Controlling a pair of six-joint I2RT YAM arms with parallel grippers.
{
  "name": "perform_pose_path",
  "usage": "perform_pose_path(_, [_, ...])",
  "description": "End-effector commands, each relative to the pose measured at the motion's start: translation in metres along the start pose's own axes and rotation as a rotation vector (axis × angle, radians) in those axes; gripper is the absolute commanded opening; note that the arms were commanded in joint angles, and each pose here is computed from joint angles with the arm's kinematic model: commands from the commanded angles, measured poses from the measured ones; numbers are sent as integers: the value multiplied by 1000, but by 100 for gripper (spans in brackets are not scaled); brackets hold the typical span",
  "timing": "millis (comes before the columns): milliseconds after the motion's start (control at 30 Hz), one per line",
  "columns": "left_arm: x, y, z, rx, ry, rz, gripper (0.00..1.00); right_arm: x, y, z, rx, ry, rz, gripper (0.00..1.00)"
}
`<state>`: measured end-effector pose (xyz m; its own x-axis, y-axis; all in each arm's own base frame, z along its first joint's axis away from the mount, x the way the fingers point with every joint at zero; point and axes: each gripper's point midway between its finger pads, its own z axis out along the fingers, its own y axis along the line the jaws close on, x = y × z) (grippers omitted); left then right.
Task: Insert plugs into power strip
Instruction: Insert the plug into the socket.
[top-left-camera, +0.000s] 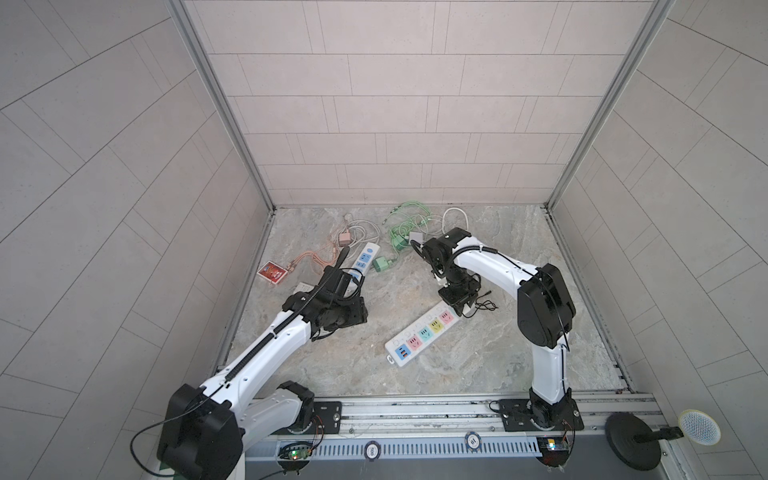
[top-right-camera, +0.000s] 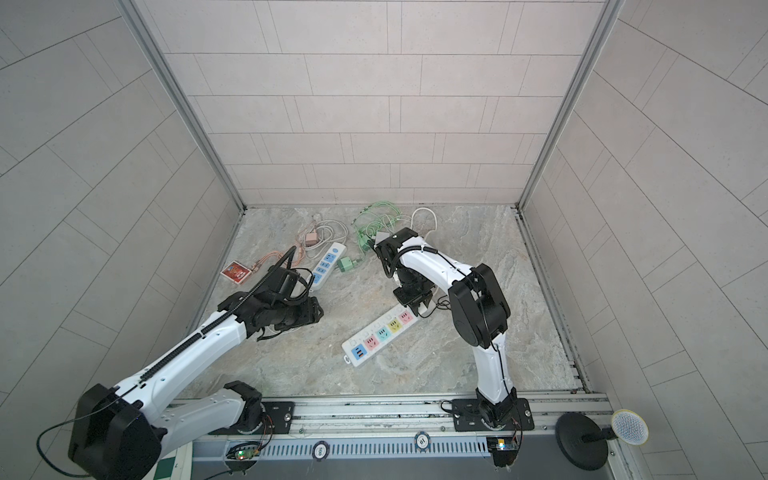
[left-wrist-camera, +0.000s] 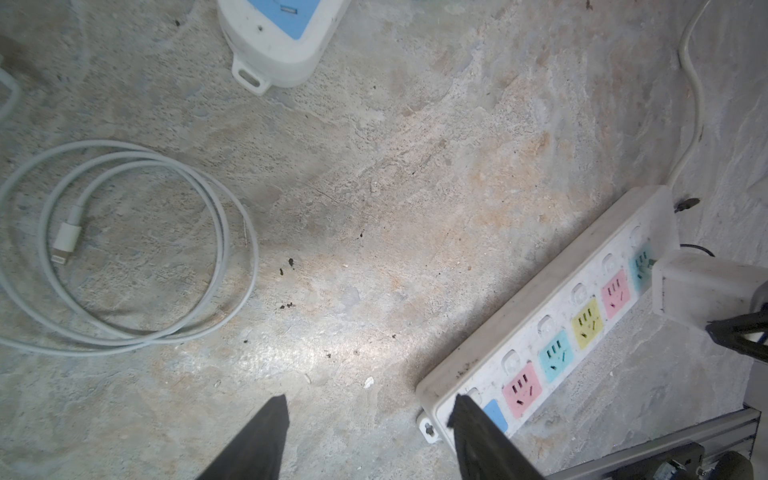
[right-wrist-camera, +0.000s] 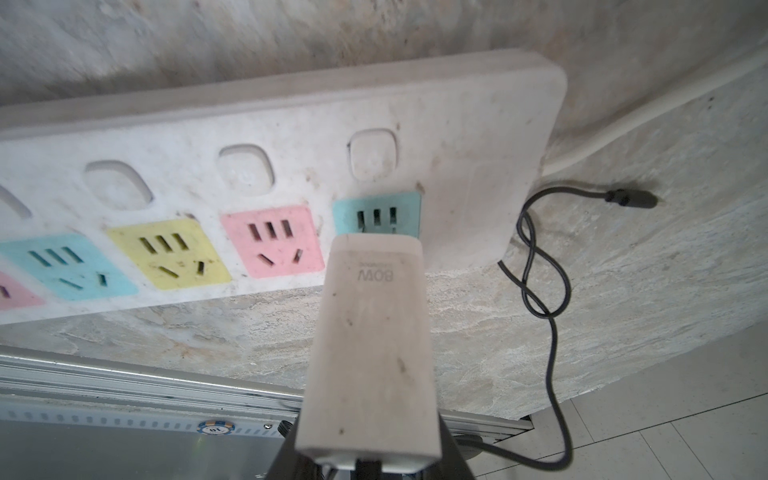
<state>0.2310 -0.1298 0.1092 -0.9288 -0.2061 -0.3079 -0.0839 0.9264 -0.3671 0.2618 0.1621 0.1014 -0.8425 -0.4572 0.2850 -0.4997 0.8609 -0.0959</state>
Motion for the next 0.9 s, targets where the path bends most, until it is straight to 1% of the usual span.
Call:
perform_pose_path(0, [2,4,0,-4,1,-3,69,-1,1,-12,-8,-20,-17,0])
perform_pose_path(100, [2,4,0,-5,-1,-4,69,-1,-1,-18,-7,-41,-14,0])
perform_pose_path(200, [2,4,-1,-5,-1,-3,69,-2,1,-12,-19,-28,-21,0])
perform_pose_path(333, [2,4,-2,-5,-5,-4,69,2,-3,0,8,14,-15,0])
perform_pose_path(533, [2,5,-2,-6,-10,-5,70,6,-1,5,-8,15,-14,0])
perform_pose_path(867, [2,5,-2,-7,-9,-6,69,2,-6,7,-20,13,1,0])
